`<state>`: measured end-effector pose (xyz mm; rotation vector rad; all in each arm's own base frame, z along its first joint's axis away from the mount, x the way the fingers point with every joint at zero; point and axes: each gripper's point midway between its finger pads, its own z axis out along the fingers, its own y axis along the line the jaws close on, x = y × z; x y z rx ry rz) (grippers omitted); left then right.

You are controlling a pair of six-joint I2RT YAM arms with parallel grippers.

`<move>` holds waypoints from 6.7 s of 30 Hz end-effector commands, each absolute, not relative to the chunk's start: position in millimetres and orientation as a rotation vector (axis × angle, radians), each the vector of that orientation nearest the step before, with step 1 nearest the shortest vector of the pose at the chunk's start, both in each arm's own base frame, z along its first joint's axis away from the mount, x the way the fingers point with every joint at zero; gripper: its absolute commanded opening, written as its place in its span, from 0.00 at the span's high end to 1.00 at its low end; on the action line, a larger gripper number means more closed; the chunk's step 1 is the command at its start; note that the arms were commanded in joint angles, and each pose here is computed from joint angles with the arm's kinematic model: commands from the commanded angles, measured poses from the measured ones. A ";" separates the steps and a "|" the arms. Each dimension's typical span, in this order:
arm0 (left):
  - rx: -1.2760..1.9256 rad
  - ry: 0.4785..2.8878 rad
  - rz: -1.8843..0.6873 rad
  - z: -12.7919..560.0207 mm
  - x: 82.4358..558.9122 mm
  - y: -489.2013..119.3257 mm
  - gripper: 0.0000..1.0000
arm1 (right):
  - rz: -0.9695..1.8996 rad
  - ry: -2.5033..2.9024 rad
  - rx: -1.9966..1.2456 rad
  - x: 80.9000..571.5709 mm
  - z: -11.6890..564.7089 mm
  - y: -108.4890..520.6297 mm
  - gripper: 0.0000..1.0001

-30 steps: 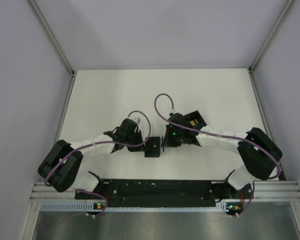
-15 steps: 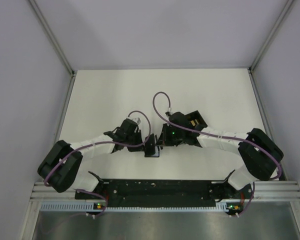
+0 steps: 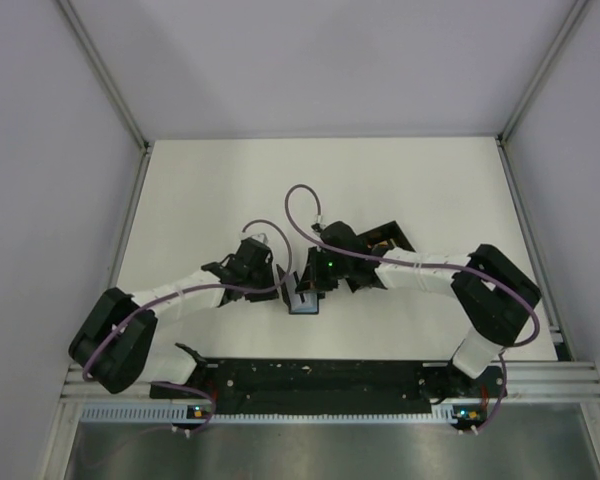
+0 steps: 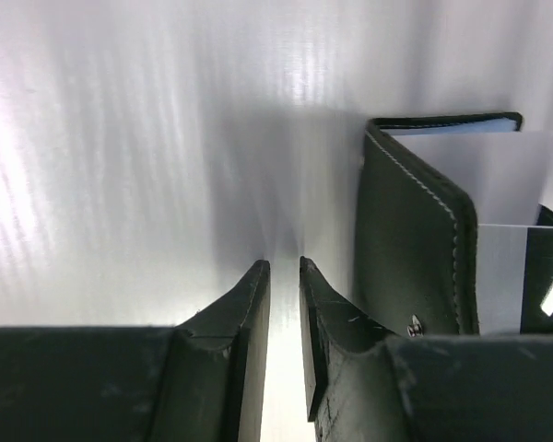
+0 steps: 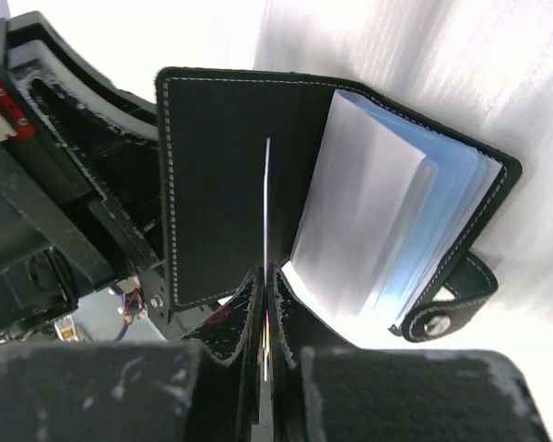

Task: Put the credit cards into the card holder
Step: Insert the credit card into the card holder.

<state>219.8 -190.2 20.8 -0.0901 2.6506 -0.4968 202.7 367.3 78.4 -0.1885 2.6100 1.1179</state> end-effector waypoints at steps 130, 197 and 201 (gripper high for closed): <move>-0.318 2.480 -0.749 35.0 206.4 -169.2 0.92 | 0.500 2.686 -0.181 231.6 38.6 308.3 1.00; -0.265 2.551 -0.747 16.4 209.0 -177.3 1.00 | 1.020 2.712 -0.009 233.6 16.2 357.2 1.00; -0.253 2.563 -0.747 14.3 208.7 -178.2 1.00 | 1.026 2.715 -0.035 235.1 11.7 361.5 1.00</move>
